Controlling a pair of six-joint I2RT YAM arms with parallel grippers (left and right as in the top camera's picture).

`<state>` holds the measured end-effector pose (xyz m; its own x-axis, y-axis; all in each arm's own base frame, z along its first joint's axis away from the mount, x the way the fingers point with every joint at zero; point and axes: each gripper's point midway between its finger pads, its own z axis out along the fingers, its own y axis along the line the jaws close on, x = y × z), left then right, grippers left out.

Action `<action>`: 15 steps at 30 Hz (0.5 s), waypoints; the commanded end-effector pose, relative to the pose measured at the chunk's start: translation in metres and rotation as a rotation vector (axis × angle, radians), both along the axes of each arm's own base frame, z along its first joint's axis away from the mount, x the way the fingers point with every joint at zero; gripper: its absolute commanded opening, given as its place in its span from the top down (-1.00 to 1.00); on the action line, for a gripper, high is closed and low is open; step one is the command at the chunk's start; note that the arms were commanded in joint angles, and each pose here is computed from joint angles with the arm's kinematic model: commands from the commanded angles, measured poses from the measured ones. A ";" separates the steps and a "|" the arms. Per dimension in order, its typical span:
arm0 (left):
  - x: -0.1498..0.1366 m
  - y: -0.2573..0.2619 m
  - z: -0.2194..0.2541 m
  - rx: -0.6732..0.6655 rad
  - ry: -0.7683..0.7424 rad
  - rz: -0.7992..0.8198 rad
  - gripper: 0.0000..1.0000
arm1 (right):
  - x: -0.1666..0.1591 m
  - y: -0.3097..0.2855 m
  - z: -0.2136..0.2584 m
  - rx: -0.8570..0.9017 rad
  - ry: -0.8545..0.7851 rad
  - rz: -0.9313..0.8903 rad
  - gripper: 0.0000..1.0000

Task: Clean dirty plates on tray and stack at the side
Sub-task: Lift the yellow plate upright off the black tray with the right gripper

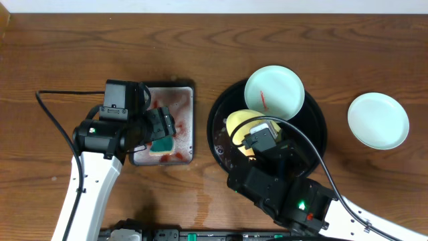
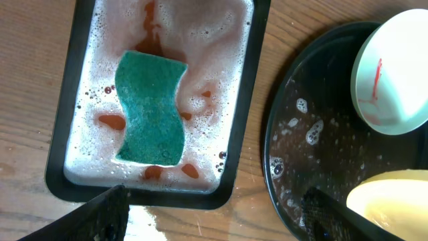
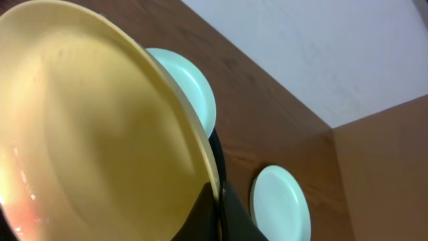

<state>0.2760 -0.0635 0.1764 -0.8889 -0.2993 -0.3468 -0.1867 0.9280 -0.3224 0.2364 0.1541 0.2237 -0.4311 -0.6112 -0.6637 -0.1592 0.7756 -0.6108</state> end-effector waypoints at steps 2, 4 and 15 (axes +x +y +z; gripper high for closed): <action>0.000 0.000 0.002 0.003 -0.006 -0.011 -0.66 | -0.002 0.002 0.014 -0.028 -0.061 0.013 0.98; 0.000 0.000 0.002 0.003 -0.006 -0.011 -0.66 | -0.003 0.003 0.014 -0.027 -0.061 0.018 0.98; 0.000 0.000 0.002 0.003 -0.006 -0.011 -0.66 | -0.003 0.004 0.014 -0.028 -0.061 0.019 0.97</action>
